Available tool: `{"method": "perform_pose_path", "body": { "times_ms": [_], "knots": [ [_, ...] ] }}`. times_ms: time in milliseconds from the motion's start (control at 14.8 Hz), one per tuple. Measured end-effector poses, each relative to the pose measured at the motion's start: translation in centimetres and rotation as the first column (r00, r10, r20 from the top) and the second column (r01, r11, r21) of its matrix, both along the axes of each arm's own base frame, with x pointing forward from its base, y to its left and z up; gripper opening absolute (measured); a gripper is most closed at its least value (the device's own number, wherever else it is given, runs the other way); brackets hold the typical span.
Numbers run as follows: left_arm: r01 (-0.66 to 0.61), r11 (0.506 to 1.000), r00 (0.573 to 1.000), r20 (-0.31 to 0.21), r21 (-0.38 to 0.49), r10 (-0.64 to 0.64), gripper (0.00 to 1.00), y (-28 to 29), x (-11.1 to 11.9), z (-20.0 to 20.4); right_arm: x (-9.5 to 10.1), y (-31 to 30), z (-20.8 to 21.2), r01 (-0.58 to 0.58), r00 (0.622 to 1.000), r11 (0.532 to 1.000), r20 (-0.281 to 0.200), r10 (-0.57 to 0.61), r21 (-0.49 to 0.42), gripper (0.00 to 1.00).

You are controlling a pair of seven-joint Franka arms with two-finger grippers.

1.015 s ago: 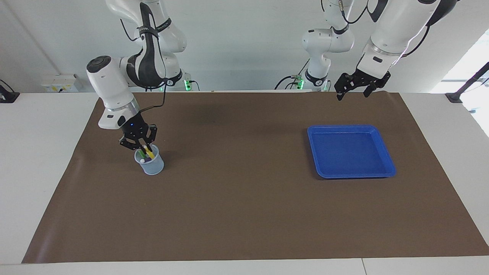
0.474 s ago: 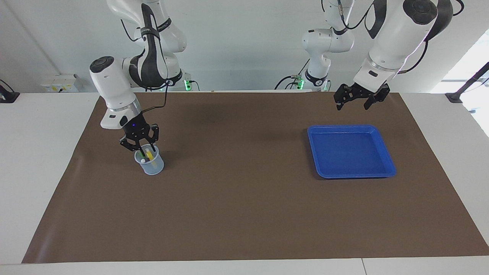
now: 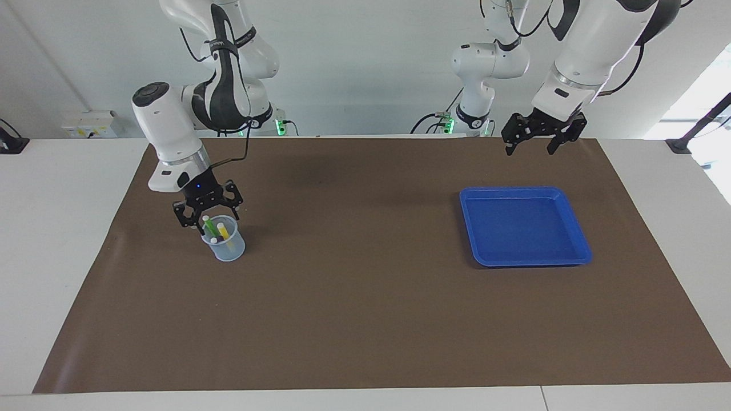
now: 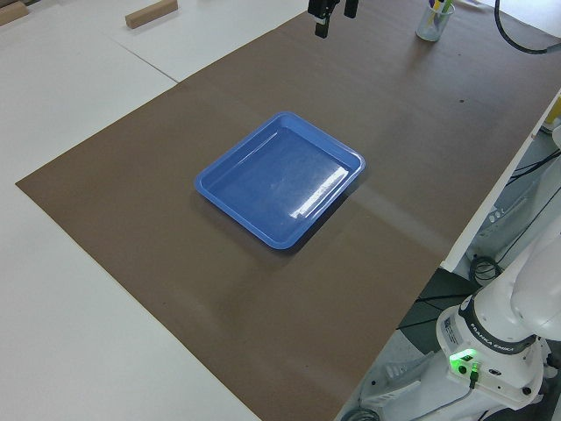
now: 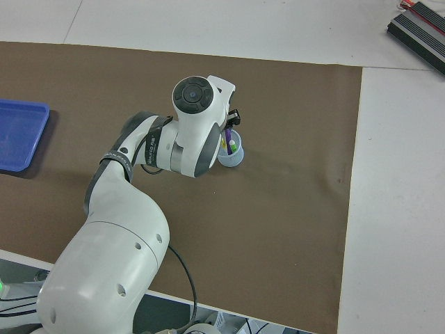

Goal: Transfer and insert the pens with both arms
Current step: 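Insert the yellow pen into the cup while the left gripper withdraws, then open the right gripper and draw it back from the cup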

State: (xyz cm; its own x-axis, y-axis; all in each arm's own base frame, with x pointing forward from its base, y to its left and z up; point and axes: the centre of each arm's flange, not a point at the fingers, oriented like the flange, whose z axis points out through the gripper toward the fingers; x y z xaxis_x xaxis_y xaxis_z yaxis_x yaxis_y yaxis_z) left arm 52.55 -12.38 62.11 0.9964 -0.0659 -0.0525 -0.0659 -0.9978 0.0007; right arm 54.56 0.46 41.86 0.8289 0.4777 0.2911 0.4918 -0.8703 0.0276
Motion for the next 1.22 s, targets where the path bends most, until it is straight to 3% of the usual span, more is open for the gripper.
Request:
{"method": "perform_pose_path", "body": {
  "times_ms": [203, 406, 677, 880, 1218],
  "knots": [
    [0.002, 1.0, 1.0, -0.007, 0.002, -0.002, 1.0, -0.1, -0.1, -0.1, 0.6, -0.4, 1.9, 0.04, 0.999, 0.999, -0.032, -0.039, 0.02, 1.0],
    [0.004, 1.0, 1.0, -0.02, 0.005, -0.003, 1.0, -0.1, -0.2, -0.2, 1.0, -0.7, 4.5, 0.153, 0.984, 0.988, -0.096, -0.15, 0.033, 1.0],
    [0.002, 1.0, 1.0, -0.02, 0.004, -0.001, 1.0, 0.0, -0.3, -0.2, 1.3, -1.0, 9.9, 0.301, 0.936, 0.949, -0.162, -0.312, -0.093, 1.0],
    [0.001, 1.0, 1.0, -0.019, 0.004, -0.001, 1.0, 0.0, -0.3, -0.1, 0.9, -0.2, 12.6, 0.365, 0.901, 0.923, -0.203, -0.383, -0.123, 1.0],
    [0.001, 1.0, 1.0, -0.017, 0.003, -0.001, 1.0, 0.0, -0.4, 0.0, 0.6, 1.0, 14.8, 0.404, 0.877, 0.905, -0.224, -0.424, -0.132, 1.0]
  ]
}}
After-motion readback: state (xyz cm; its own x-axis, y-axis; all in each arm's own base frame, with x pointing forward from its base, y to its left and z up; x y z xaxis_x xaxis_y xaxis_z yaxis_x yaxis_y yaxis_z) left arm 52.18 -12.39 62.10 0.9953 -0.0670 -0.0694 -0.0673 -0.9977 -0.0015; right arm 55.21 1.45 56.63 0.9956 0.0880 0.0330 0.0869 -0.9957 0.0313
